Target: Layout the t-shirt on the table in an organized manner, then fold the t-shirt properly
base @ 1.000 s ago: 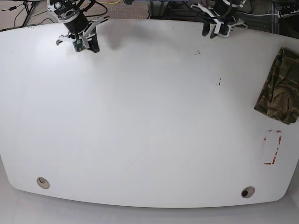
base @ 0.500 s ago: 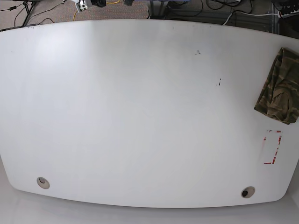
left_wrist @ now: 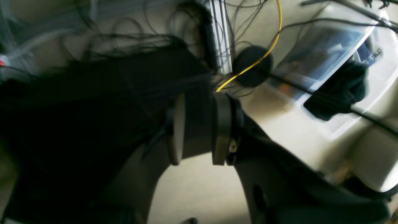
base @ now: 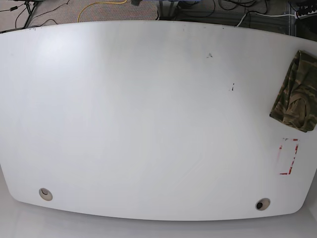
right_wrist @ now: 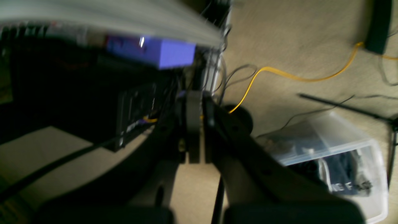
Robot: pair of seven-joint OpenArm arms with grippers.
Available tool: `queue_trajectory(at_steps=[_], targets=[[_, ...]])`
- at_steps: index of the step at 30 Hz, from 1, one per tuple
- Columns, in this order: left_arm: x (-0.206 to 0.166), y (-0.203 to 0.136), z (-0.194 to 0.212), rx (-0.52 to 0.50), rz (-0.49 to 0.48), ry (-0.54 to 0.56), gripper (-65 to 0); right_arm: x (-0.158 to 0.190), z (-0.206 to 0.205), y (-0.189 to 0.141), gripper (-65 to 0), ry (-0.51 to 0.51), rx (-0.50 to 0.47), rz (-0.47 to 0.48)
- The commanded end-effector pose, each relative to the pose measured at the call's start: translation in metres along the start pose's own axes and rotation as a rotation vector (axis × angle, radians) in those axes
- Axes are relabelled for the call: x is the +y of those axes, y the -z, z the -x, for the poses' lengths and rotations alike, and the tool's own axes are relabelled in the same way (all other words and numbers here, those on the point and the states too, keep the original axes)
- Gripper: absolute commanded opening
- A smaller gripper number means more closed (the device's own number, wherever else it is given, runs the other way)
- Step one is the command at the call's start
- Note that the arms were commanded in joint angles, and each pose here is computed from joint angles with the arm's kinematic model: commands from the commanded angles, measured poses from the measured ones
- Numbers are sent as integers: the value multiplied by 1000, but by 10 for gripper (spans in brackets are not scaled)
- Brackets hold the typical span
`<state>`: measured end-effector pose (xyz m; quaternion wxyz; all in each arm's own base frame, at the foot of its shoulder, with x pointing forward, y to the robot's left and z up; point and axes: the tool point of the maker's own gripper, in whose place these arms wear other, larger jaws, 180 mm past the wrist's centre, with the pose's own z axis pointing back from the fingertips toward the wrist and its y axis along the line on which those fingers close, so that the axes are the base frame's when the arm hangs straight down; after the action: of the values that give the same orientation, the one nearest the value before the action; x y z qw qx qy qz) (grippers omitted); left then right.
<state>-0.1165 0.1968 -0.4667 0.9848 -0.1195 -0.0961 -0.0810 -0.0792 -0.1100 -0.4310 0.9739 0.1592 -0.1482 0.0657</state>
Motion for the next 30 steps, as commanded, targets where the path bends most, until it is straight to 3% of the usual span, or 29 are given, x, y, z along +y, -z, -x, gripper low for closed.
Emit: queue_trajectory(at_steps=[1,9,20,25,30], targets=[[10,5,11,15,3,-29,-511,2,13,6,-636,26,23,-10],[24,56,21,99,52,-47,-511,-2,43,44,-636,77,106,-33],[25,115,16,176,99,-109,-511,-17,57,96,-636,87,137,-54],[33,134,13,207,48,-120,-511,-31,61,117,-636,83,169,-29],[33,156,-3,162,-8,-129,-510,-51,62,134,-636,97,191,4]])
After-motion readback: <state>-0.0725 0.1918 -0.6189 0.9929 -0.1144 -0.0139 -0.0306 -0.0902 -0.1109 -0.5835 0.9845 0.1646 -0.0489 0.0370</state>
